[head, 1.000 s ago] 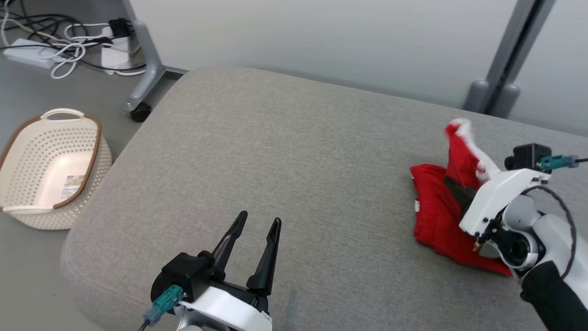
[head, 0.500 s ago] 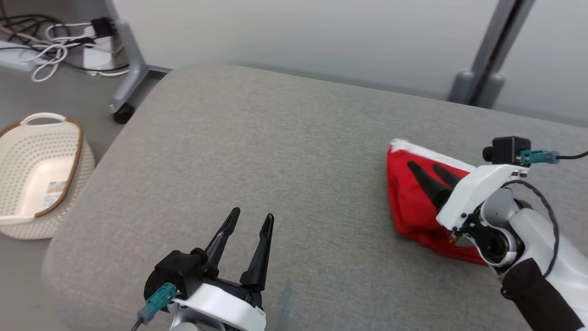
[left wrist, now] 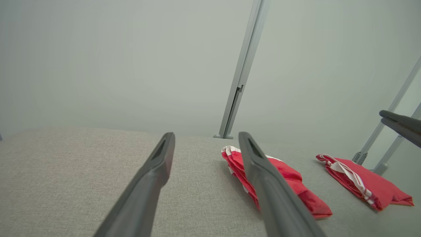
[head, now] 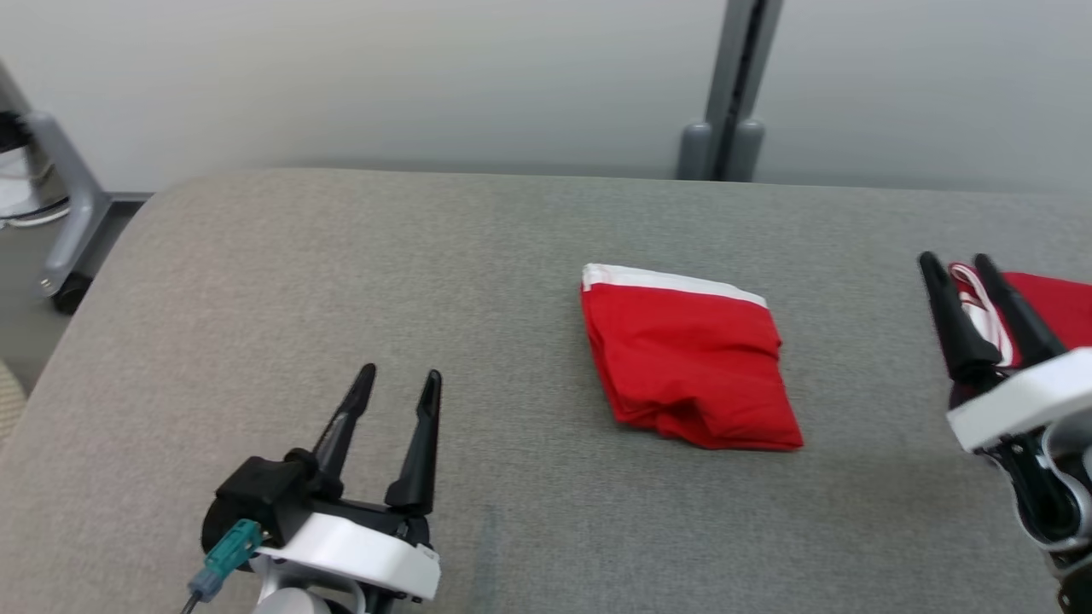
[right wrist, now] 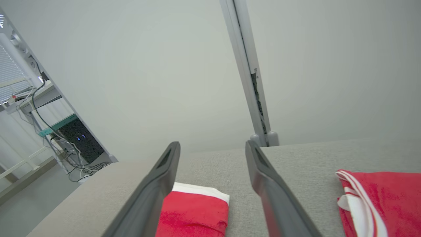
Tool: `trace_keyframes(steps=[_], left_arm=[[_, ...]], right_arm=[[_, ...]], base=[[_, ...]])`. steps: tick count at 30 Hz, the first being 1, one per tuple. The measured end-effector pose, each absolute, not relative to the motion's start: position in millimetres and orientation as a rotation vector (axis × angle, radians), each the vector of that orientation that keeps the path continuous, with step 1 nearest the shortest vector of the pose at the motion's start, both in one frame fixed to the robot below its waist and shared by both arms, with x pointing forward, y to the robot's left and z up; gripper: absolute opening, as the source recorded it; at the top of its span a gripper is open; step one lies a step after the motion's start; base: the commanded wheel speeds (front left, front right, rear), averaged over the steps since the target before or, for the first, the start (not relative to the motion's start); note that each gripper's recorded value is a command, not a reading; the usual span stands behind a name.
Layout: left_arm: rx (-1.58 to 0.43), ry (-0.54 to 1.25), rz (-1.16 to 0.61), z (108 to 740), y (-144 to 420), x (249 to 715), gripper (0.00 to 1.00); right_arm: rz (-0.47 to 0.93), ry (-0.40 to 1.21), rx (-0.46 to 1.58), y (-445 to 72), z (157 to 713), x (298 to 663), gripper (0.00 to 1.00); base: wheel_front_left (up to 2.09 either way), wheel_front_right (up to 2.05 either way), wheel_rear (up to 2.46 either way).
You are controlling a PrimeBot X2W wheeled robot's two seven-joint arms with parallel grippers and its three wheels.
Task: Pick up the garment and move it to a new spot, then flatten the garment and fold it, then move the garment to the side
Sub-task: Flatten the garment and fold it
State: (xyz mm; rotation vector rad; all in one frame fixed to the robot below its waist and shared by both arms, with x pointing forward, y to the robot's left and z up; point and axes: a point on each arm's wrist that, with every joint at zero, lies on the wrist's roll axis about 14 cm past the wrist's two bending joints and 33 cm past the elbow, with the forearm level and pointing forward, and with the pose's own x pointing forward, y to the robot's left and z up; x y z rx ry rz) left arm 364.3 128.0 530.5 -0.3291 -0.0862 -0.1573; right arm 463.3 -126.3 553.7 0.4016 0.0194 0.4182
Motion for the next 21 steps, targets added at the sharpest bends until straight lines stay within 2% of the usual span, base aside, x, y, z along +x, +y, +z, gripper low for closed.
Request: trace_keyframes(steps=[4,6,14,21], left_arm=[[-0.293,-0.112,-0.164,537.5,130.3,372.5,1.00],[-0.277,-0.124,-0.161,540.6,132.5,376.0,1.00],[-0.223,-0.140,-0.116,540.2,147.4,376.3,1.00],[-0.164,-0.129,-0.108,532.4,151.5,370.8,1.00]], right_arm=[[0.292,-0.115,0.314,-177.2,564.7,438.8,1.00],[0.254,-0.146,0.287,-186.7,564.0,426.3,1.00],[0.160,-0.144,0.215,-190.7,538.4,377.9,1.00],[0.123,-0.143,0.173,-194.5,533.0,368.1,1.00]], base=[[0.00,0.00,0.00],[0.00,0.00,0.00],[0.00,0.00,0.00],[0.00,0.00,0.00]])
